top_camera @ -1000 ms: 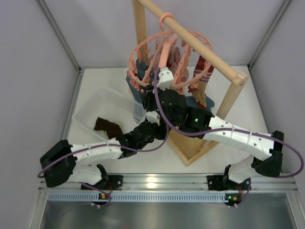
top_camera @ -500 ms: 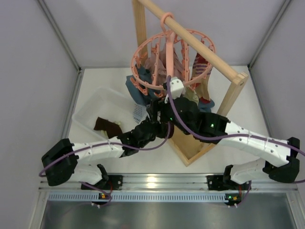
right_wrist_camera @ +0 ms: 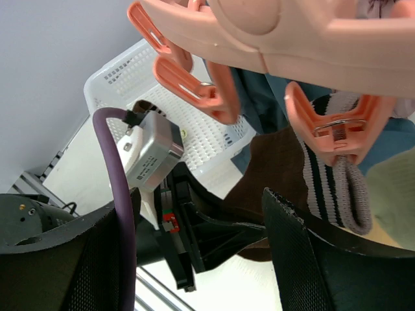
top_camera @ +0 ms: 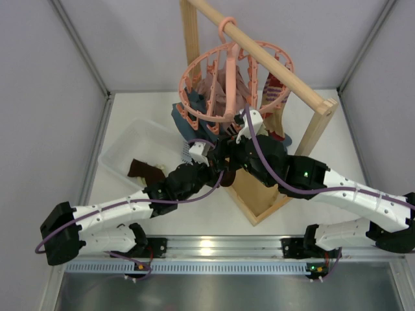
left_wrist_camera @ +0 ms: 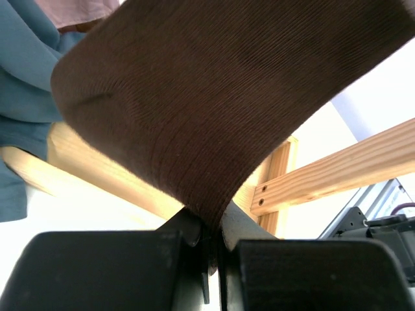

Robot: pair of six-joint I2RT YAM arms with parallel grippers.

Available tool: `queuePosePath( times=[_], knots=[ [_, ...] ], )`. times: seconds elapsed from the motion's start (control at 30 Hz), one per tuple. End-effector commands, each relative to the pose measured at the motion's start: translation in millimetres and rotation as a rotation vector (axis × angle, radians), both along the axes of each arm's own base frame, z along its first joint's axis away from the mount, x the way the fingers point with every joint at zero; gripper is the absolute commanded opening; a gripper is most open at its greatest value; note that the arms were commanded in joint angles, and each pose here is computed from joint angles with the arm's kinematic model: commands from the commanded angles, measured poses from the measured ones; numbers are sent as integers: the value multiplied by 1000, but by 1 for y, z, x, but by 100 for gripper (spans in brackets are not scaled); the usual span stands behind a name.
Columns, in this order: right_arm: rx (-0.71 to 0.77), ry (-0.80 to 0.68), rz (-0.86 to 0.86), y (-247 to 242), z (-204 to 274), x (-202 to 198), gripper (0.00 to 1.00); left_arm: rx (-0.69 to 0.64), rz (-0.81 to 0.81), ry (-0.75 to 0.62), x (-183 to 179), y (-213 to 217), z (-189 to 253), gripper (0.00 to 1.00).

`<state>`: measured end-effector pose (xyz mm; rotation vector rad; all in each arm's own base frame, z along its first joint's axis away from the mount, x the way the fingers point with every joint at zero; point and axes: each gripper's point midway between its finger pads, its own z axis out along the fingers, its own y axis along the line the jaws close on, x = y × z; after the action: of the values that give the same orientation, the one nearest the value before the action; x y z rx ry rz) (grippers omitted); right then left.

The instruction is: Remove the socks clipped to the hanger

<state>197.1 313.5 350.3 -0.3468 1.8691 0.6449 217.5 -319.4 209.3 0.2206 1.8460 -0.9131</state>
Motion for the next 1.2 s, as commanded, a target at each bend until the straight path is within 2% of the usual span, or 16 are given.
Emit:
queuePosePath(
  times=[0.0,0.23,0.5,0.77,0.9,1.17],
  knots=[
    [20,-46,-50,-23,25,1,71,-68,23,-9,-2,9,22,0],
    [-20,-124,-146,-34,45,18,70,-74,14,0,-6,12,22,0],
    [-36,-164,-125,-25,62,21,69,-57,-17,-10,-11,12,23,0],
    [-45,-204,-191,-55,75,22,67,-56,-40,-17,-16,14,26,0],
    [2,-220,-188,-69,92,16,66,-52,-45,-17,-17,13,26,0],
    [-34,-253,-257,-93,97,19,65,-53,-56,-11,-19,13,25,0]
  ],
)
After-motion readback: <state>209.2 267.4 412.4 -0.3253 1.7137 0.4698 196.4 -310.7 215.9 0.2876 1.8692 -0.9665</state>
